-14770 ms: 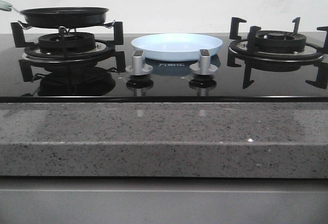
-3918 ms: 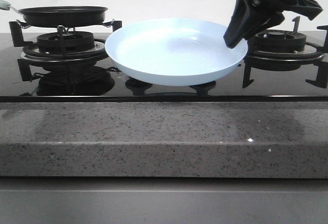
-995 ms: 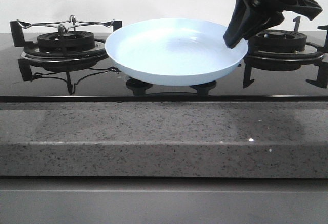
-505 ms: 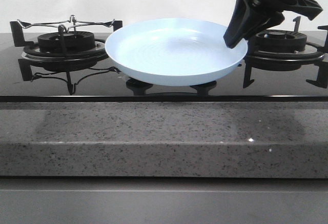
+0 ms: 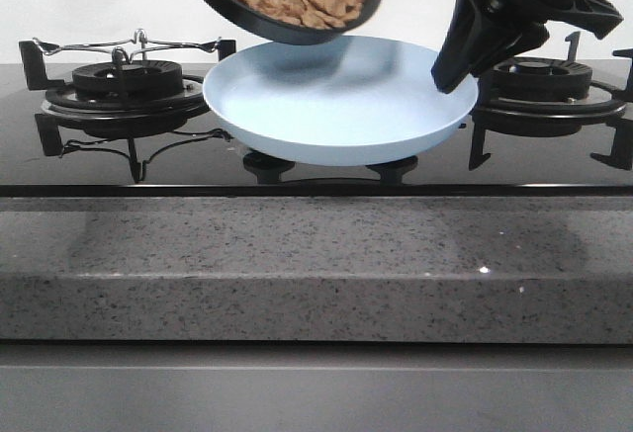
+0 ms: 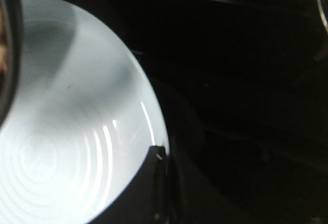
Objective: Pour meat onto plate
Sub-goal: 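Tilt the pan with the left gripper to pour meat onto the plate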
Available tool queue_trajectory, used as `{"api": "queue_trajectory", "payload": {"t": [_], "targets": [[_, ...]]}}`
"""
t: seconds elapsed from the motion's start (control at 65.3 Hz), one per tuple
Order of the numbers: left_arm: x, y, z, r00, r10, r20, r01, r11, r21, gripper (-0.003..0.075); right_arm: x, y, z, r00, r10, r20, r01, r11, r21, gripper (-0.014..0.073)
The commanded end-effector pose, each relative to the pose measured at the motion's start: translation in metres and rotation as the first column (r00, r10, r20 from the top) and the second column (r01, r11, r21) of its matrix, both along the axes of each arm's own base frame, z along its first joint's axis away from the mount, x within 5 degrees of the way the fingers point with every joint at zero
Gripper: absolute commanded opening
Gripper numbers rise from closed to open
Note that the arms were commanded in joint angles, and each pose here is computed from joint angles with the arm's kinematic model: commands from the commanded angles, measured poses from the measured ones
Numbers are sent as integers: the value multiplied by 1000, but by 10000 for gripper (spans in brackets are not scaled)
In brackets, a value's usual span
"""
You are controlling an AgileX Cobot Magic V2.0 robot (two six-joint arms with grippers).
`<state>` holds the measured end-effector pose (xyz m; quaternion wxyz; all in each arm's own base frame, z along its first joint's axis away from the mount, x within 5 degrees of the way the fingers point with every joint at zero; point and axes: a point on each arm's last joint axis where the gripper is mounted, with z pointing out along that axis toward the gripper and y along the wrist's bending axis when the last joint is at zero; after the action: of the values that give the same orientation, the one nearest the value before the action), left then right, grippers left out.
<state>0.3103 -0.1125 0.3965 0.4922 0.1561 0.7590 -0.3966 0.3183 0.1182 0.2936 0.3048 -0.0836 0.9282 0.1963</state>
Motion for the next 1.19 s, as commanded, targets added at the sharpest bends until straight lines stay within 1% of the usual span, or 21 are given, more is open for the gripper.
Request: {"api": "queue_trajectory", "payload": {"t": [0.0,0.138,0.276,0.413,0.612,0.704,0.903,0.964,1.071,1.133,1.179], "targets": [[-17,-2,36,990,23,140,-15,999,-52,-20,-1,-1,22,996,-15,93,12,999,36,-60],[-28,-5,49,962,-14,273,8,1000,26,-20,-1,-1,22,996,-15,93,12,999,36,-60],[-42,-10,59,922,-63,383,29,995,94,-20,-1,-1,22,996,-15,93,12,999,36,-60],[-53,-15,64,870,-122,477,42,984,175,-20,-1,-1,22,996,-15,93,12,999,36,-60],[-60,-27,64,813,-213,542,78,962,261,-20,-1,-1,22,996,-15,93,12,999,36,-60],[-63,-31,63,779,-259,570,89,947,308,-20,-1,-1,22,996,-15,93,12,999,36,-60],[-69,-35,61,685,-375,625,122,904,409,-20,-1,-1,22,996,-15,93,12,999,36,-60],[-70,-36,60,644,-409,647,115,887,447,-20,-1,-1,22,996,-15,93,12,999,36,-60],[-72,-37,60,589,-450,672,101,866,490,-20,-1,-1,22,996,-15,93,12,999,36,-60],[-72,-37,59,542,-480,690,82,847,525,-20,-1,-1,22,996,-15,93,12,999,36,-60],[-73,-37,59,516,-496,698,71,837,542,-20,-1,-1,22,996,-15,93,12,999,36,-60]]}}
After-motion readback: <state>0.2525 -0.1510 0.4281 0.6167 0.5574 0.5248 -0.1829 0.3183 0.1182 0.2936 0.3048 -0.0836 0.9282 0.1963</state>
